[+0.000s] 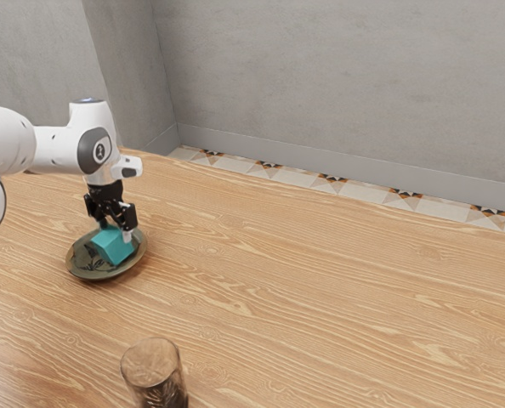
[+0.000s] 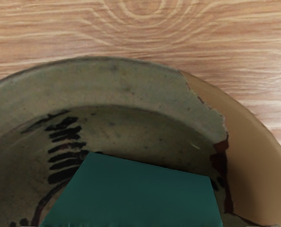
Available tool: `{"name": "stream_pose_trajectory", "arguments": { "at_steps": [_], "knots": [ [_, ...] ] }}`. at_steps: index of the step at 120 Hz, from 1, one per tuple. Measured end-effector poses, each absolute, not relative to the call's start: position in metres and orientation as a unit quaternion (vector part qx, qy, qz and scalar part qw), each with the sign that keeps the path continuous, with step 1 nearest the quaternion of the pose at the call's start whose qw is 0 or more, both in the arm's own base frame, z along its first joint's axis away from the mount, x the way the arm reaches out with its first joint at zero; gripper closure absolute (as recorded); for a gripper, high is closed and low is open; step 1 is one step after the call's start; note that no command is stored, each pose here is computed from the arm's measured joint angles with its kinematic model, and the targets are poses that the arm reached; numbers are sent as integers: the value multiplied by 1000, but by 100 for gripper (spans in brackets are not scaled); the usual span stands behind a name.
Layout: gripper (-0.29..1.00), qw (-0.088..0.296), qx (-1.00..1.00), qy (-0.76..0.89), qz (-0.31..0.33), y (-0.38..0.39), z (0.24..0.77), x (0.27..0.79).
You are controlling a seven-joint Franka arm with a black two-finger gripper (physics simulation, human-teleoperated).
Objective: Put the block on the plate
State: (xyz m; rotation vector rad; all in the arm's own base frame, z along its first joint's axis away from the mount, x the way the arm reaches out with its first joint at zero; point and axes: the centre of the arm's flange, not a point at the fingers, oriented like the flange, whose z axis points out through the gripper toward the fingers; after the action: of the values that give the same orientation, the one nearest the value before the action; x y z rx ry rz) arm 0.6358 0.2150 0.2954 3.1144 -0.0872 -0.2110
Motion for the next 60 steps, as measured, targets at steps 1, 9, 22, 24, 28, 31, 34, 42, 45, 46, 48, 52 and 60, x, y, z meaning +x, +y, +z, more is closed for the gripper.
{"name": "stream_pose_trajectory", "arguments": {
  "at_steps": [1, 9, 22, 24, 28, 31, 34, 42, 45, 46, 48, 52, 60],
  "knots": [
    [13, 9, 997, -28, -67, 215, 296, 636],
    [9, 8, 998, -32, -60, 214, 305, 636],
    [6, 8, 998, -41, -47, 206, 334, 629],
    [5, 9, 998, -43, -45, 204, 338, 627],
    [4, 10, 998, -49, -42, 195, 348, 624],
    [4, 10, 998, -56, -39, 188, 356, 622],
    [3, 9, 997, -63, -37, 180, 365, 621],
    [3, 9, 995, -93, -34, 150, 385, 622],
    [2, 8, 994, -107, -32, 136, 393, 623],
    [2, 8, 993, -112, -32, 132, 396, 623],
    [2, 8, 992, -122, -31, 123, 401, 623],
    [2, 8, 989, -143, -29, 104, 411, 624],
    [1, 8, 982, -185, -24, 69, 432, 622]
  ]
}}
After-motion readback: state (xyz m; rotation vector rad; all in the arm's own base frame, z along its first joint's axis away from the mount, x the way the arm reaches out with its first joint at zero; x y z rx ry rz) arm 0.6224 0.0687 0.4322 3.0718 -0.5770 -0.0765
